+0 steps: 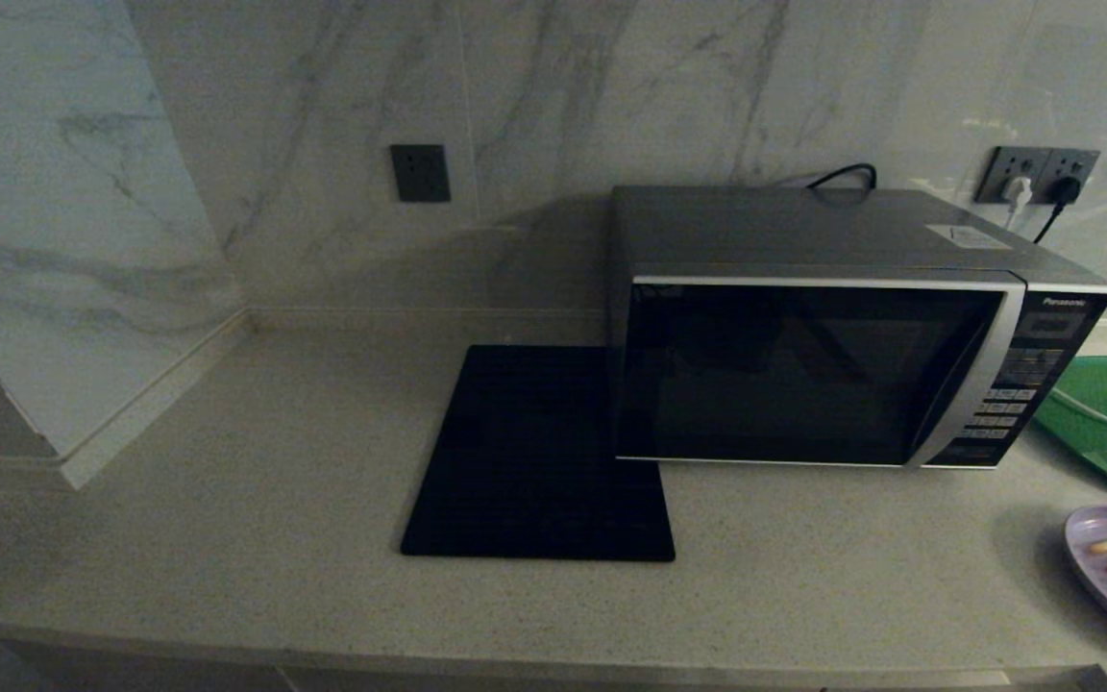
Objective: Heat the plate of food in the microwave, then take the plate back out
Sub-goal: Open the microwave oven
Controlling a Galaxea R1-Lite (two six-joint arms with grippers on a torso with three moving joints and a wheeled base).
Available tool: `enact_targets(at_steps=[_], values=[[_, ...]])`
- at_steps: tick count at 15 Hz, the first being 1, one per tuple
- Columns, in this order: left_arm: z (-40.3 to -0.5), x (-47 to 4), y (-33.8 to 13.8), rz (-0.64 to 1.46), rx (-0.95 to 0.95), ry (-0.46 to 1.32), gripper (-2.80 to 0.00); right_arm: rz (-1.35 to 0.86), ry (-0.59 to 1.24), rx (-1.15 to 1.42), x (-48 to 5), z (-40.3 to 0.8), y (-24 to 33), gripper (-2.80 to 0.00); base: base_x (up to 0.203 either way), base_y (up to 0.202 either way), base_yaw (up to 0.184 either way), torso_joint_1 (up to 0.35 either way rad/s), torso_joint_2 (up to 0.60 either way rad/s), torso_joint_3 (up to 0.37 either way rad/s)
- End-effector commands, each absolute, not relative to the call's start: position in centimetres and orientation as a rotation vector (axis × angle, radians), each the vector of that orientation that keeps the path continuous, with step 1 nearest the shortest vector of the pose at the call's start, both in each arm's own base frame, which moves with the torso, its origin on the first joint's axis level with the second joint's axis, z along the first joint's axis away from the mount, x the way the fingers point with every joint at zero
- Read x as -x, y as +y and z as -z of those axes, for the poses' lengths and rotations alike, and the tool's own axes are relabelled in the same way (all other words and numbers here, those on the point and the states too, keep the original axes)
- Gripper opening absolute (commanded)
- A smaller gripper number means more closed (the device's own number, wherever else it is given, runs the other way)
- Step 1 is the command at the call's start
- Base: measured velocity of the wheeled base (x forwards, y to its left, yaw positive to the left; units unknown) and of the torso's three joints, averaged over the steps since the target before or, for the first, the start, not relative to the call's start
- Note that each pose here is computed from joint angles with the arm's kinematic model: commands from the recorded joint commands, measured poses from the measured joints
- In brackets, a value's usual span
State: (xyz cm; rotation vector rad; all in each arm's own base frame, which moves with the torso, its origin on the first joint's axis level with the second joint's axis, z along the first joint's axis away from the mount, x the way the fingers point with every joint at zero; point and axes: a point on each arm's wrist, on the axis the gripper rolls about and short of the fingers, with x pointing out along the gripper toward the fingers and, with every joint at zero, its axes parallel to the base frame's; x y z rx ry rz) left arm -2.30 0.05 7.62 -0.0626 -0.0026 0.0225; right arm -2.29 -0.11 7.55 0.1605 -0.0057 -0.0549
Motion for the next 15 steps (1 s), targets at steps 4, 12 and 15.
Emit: enact_targets(at_steps=[4, 12, 15], values=[[-7.6, 2.3, 0.1, -0.023, 0.063, -0.004, -2.80, 0.055, -0.004, -0.158, 2.3, -7.5, -0.1, -2.80, 0.000, 0.000, 0.000, 0.000, 0.00, 0.000], [-7.6, 2.3, 0.1, -0.023, 0.061, 0.007, -2.80, 0.057, -0.132, -0.144, 3.7, -11.5, -0.1, -2.80, 0.000, 0.000, 0.000, 0.000, 0.00, 0.000], [-7.7, 2.2, 0.1, -0.024, 0.061, 0.024, -2.80, 0.050, -0.219, -0.146, 6.3, -18.1, -0.1, -2.80, 0.000, 0.000, 0.000, 0.000, 0.00, 0.000]])
